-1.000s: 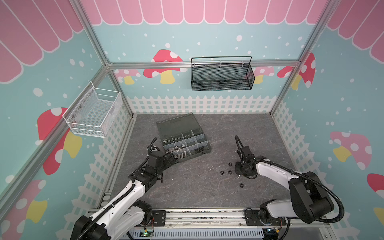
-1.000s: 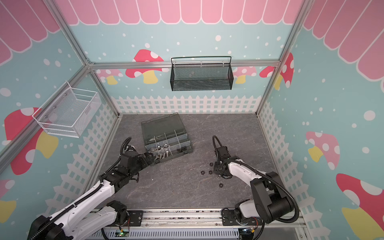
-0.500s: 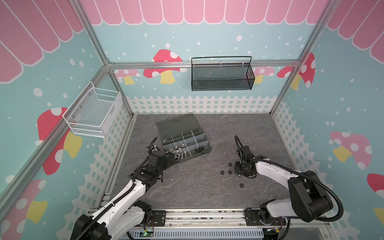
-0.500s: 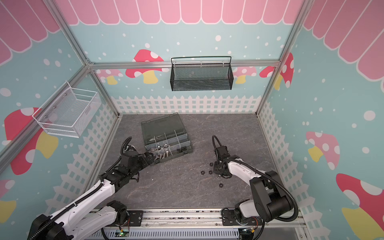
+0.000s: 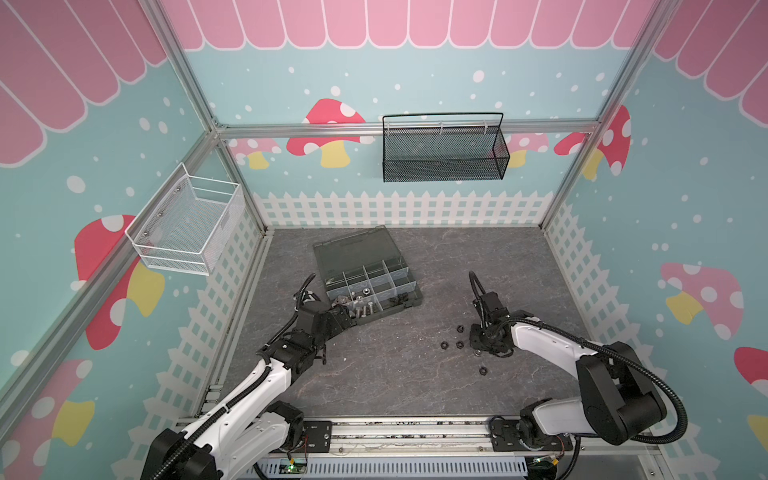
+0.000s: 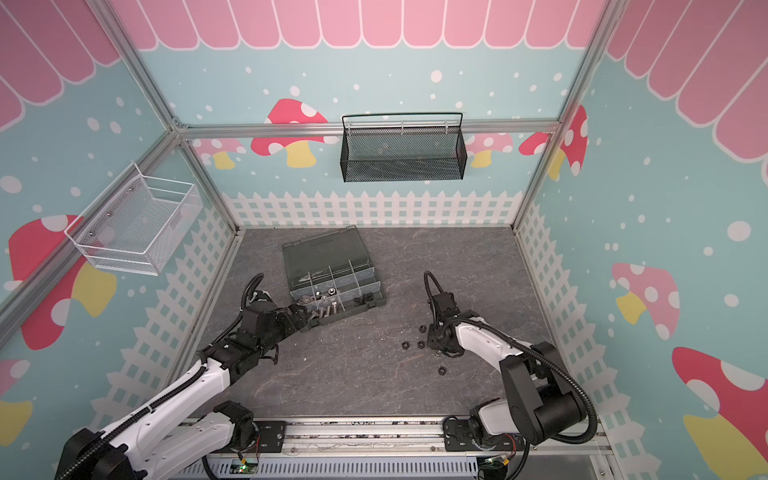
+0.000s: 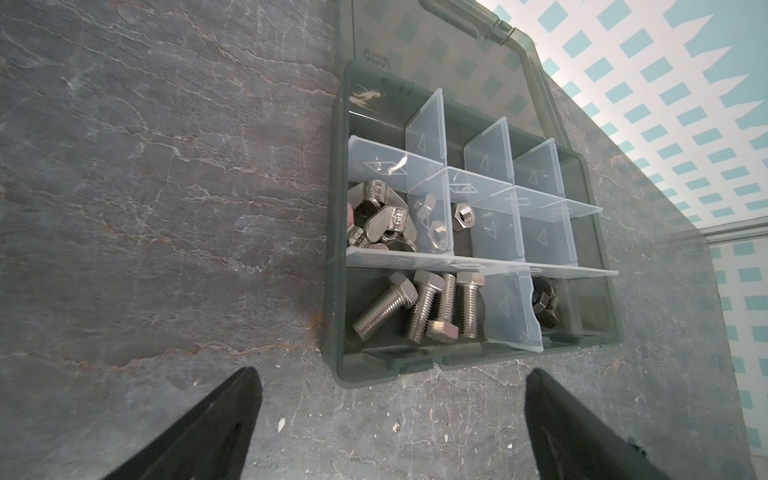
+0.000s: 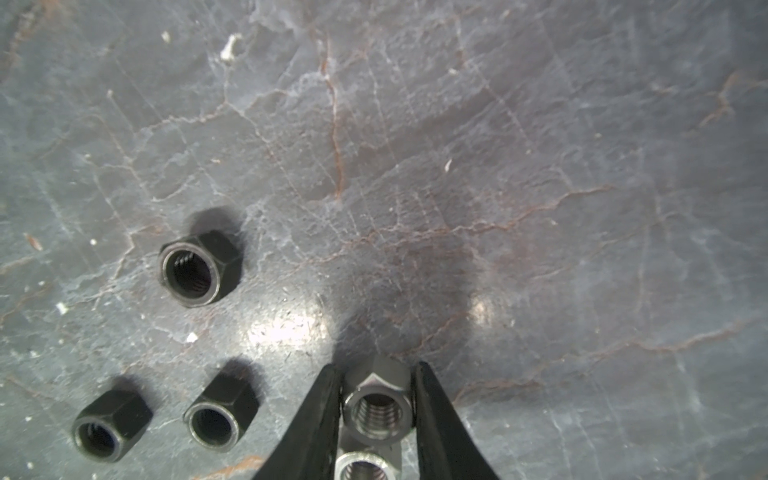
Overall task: Sort the screws and nuts into containers
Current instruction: 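Grasp a silver hex nut with the right gripper, then carry the hex nut with the right gripper over the organizer, then open the right gripper to drop the hex nut in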
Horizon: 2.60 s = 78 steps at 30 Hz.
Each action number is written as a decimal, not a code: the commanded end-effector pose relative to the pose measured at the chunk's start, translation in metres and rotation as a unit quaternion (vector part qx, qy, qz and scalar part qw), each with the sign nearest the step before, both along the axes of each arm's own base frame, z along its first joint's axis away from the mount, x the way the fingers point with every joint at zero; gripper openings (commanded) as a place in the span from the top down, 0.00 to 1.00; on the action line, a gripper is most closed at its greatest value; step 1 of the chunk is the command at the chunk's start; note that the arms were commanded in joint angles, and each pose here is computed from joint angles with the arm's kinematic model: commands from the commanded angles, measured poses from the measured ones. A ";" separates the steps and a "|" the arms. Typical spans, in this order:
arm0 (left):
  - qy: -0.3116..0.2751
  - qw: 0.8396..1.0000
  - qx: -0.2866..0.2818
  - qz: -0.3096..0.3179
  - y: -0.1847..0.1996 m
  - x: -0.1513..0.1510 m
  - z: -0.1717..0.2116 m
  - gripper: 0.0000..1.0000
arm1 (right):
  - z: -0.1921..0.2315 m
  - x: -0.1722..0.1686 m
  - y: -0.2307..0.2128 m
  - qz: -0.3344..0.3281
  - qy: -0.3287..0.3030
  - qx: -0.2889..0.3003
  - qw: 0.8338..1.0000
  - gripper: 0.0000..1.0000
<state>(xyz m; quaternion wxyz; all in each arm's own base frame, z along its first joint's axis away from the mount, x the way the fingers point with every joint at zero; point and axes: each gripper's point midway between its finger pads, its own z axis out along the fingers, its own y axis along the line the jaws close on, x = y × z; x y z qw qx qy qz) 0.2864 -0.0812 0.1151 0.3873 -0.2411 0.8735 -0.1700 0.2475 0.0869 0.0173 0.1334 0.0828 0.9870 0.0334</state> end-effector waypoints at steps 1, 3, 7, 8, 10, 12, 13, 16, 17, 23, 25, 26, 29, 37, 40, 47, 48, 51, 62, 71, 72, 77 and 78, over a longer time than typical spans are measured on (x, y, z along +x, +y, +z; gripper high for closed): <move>-0.012 1.000 -0.009 0.013 0.003 0.003 0.008 0.00 | -0.017 -0.031 -0.007 0.002 0.065 -0.017 0.998 0.66; -0.011 1.000 -0.009 0.013 0.003 0.003 0.007 0.00 | -0.017 -0.031 -0.006 0.005 0.065 -0.017 0.998 0.67; -0.011 1.000 -0.010 0.013 0.003 0.003 0.007 0.01 | -0.018 -0.030 -0.004 0.010 0.067 -0.018 0.998 0.72; -0.012 1.000 -0.010 0.013 0.002 0.003 0.008 0.00 | -0.019 -0.031 -0.004 0.012 0.068 -0.020 0.997 0.74; -0.011 1.000 -0.010 0.013 0.003 0.003 0.007 0.00 | -0.019 -0.030 -0.002 0.015 0.067 -0.022 0.997 0.80; -0.011 1.000 -0.009 0.013 0.003 0.003 0.007 0.00 | -0.019 -0.028 0.000 0.019 0.065 -0.022 0.997 0.88; -0.011 1.000 -0.010 0.013 0.002 0.003 0.008 0.00 | -0.018 -0.026 0.002 0.022 0.064 -0.022 0.998 0.88; -0.010 1.000 -0.009 0.013 0.003 0.003 0.007 0.00 | -0.012 -0.019 0.006 0.026 0.051 -0.020 0.998 0.90; -0.010 1.000 -0.009 0.013 0.003 0.003 0.007 0.00 | -0.009 -0.016 0.007 0.027 0.046 -0.021 0.998 0.91; -0.008 1.000 -0.007 0.015 0.004 0.003 0.006 0.00 | 0.016 0.005 0.016 0.031 -0.001 -0.012 0.999 0.98; -0.008 1.000 -0.007 0.014 0.004 0.003 0.006 0.00 | 0.028 0.013 0.021 0.033 -0.021 -0.006 0.999 1.00; -0.008 1.000 -0.007 0.015 0.004 0.002 0.006 0.00 | 0.035 0.018 0.025 0.036 -0.031 -0.001 0.999 1.00; -0.008 1.000 -0.008 0.015 0.003 0.003 0.006 0.00 | 0.058 0.032 0.039 0.051 -0.065 0.009 0.997 1.00; -0.010 1.000 -0.008 0.016 0.003 0.004 0.007 0.00 | 0.126 0.075 0.110 0.129 -0.156 0.028 0.979 1.00; -0.009 1.000 -0.010 0.016 0.003 0.003 0.007 0.00 | 0.142 0.090 0.148 0.170 -0.179 0.039 0.968 1.00; -0.009 1.000 -0.009 0.017 0.005 0.000 0.007 0.00 | 0.164 0.122 0.244 0.263 -0.217 0.063 0.938 1.00; -0.009 1.000 -0.009 0.017 0.005 0.000 0.007 0.00 | 0.161 0.125 0.254 0.272 -0.217 0.062 0.935 1.00; -0.009 1.000 -0.008 0.020 0.007 -0.001 0.007 0.00 | 0.150 0.132 0.289 0.304 -0.214 0.064 0.926 1.00; -0.004 1.000 -0.011 0.018 0.005 -0.002 0.004 0.00 | 0.102 0.154 0.364 0.369 -0.205 0.058 0.905 1.00; -0.008 1.000 -0.002 0.020 0.011 -0.010 0.012 0.00 | 0.074 0.163 0.373 0.374 -0.188 0.045 0.907 0.78; -0.009 1.000 -0.001 0.021 0.012 -0.011 0.013 0.00 | 0.073 0.163 0.373 0.374 -0.188 0.046 0.907 0.75; -0.013 1.000 -0.001 0.025 0.015 -0.015 0.016 0.00 | 0.082 0.163 0.372 0.373 -0.195 0.046 0.906 0.63; -0.013 1.000 -0.002 0.024 0.015 -0.016 0.017 0.00 | 0.085 0.163 0.372 0.373 -0.197 0.046 0.906 0.61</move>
